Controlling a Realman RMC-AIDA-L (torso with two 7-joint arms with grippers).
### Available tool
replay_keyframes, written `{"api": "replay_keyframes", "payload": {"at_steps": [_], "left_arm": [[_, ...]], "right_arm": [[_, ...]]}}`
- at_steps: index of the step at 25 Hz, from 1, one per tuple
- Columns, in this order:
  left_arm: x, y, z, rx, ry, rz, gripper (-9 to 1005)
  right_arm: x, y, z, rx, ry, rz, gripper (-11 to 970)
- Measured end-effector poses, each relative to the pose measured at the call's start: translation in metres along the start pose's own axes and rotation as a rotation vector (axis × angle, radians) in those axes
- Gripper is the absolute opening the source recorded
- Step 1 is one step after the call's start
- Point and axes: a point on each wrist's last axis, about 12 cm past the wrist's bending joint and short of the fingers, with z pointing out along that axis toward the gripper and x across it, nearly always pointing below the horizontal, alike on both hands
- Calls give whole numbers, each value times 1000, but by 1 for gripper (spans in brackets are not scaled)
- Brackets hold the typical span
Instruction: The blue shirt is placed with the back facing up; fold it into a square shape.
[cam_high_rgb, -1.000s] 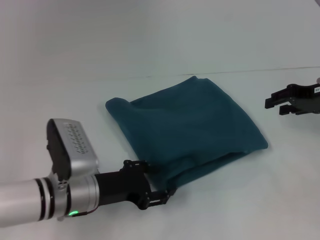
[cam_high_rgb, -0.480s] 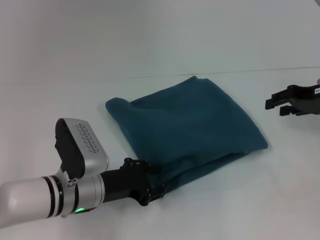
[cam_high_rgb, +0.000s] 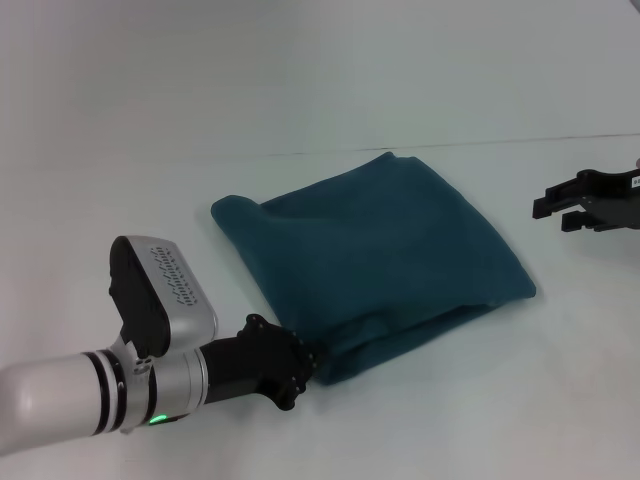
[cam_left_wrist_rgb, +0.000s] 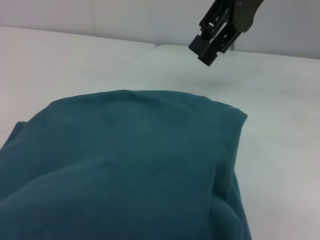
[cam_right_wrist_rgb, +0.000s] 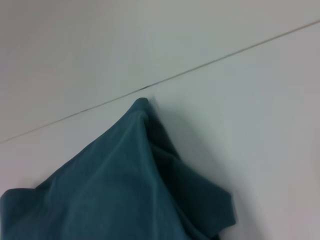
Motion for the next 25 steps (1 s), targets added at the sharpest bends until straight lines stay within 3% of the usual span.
{"api": "replay_keyframes", "payload": {"at_steps": [6, 15, 25], "left_arm": [[-2, -2, 2, 12, 1, 15, 24], [-1, -2, -2, 13, -24, -22, 34], [14, 7, -26, -40, -79, -121, 45]], "right_arm": [[-1, -1, -1, 3, -3, 1, 556], [0, -3, -2, 5, -3, 4, 562], [1, -4, -2, 4, 1, 7, 567]]}}
